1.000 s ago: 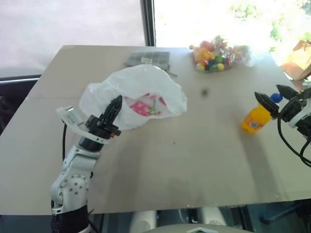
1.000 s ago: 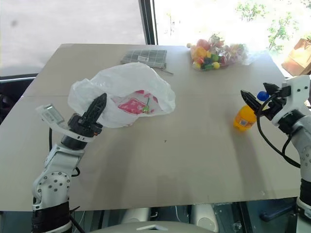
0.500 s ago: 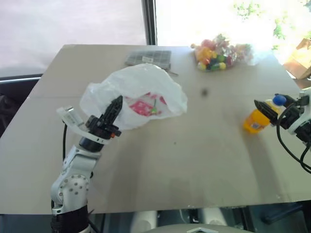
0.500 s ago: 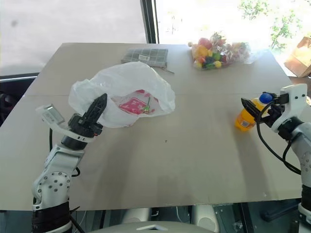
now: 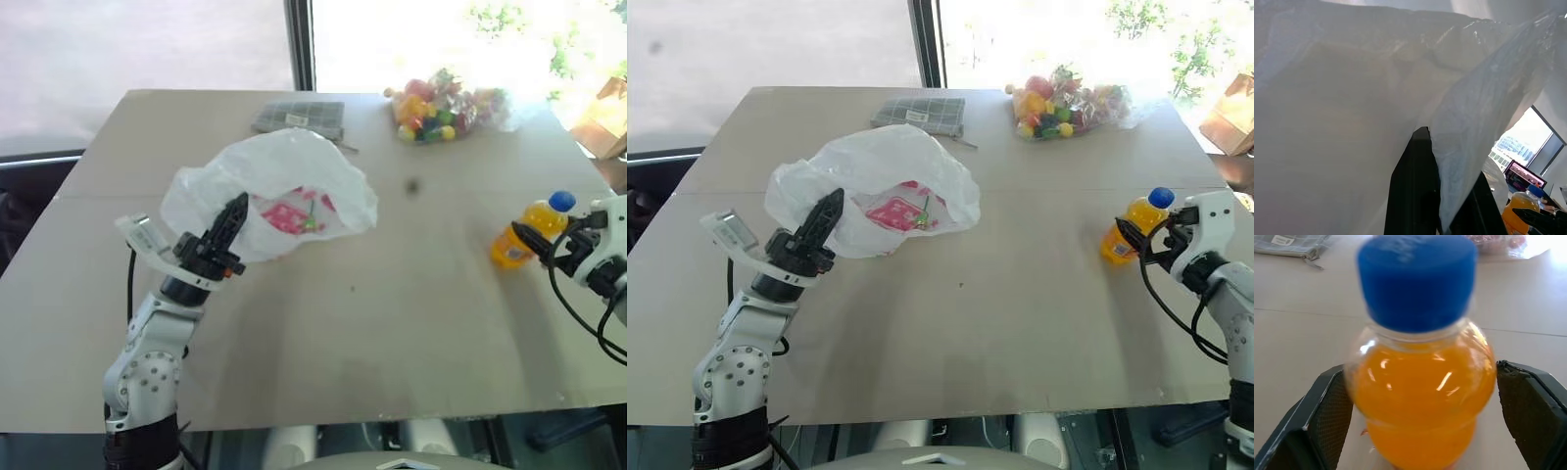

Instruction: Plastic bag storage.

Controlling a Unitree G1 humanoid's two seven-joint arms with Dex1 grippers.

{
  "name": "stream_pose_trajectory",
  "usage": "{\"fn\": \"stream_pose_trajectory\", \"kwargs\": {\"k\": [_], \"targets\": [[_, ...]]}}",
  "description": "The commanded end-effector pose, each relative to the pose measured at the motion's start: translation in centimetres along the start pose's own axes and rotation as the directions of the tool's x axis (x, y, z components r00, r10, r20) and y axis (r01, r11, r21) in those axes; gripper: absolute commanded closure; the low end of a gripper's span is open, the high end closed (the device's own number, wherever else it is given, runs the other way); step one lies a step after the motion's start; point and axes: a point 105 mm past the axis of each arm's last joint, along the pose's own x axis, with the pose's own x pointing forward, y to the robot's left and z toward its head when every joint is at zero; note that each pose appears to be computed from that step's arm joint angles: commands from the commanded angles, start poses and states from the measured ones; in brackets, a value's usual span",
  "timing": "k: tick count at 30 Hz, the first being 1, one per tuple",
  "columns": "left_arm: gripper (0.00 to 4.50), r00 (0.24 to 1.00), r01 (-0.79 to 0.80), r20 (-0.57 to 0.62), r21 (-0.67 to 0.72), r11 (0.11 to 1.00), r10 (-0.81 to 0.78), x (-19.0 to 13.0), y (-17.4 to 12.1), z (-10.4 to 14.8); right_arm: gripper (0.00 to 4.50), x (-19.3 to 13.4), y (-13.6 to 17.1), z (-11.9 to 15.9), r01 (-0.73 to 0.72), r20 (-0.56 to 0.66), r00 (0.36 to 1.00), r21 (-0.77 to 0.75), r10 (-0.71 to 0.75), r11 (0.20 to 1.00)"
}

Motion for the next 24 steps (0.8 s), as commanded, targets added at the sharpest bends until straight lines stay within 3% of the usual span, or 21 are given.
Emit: {"fn": "stream_pose_trajectory", "kwargs": {"k": [1, 2, 5, 6, 7, 11, 15, 19, 24], "targets": [[4.50, 0.999, 0.041, 0.019, 0.025, 0.999, -0.041, 0.4, -1.0, 0.5, 0.04, -0.2, -0.7, 0.9, 0.023, 0.040, 0.999, -0.019, -0.023, 1.000], [4.50, 0.999, 0.041, 0.019, 0.025, 0.999, -0.042, 0.4, -1.0, 0.5, 0.04, -0.1, -0.6, 0.9, 0.021, 0.049, 0.999, -0.017, -0.021, 1.000], [4.50, 0.999, 0.042, 0.020, 0.025, 0.999, -0.043, 0.5, -1.1, 0.5, 1.28, -0.1, -0.5, 1.2, 0.019, 0.068, 0.998, -0.013, -0.018, 1.000], [4.50, 0.999, 0.042, 0.020, 0.025, 0.999, -0.043, 0.5, -1.1, 0.5, 1.90, -0.1, -0.4, 1.2, 0.015, 0.069, 0.997, -0.014, -0.014, 1.000], [4.50, 0.999, 0.043, 0.019, 0.026, 0.999, -0.043, 0.5, -1.1, 0.5, 2.09, -0.1, -0.3, 1.2, 0.011, 0.071, 0.997, -0.013, -0.010, 1.000], [4.50, 0.999, 0.045, 0.016, 0.026, 0.999, -0.045, 0.5, -1.1, 0.5, 2.12, 0.1, 0.4, 1.3, -0.020, 0.078, 0.997, -0.005, 0.021, 1.000], [4.50, 0.999, 0.049, 0.012, 0.025, 0.998, -0.050, 0.6, -1.2, 0.4, 2.12, 0.7, 5.0, 3.0, -0.226, 0.164, 0.964, 0.074, 0.211, 0.971], [4.50, 0.999, 0.053, 0.012, 0.024, 0.998, -0.053, 0.7, -1.3, 0.4, 2.12, 0.1, 11.1, 5.8, -0.515, 0.267, 0.843, 0.149, 0.467, 0.844], [4.50, 0.998, 0.064, 0.007, 0.014, 0.998, -0.064, 0.9, -1.6, 0.1, 2.12, 0.2, 18.5, 9.1, -0.747, 0.378, 0.652, 0.172, 0.657, 0.642]]}}
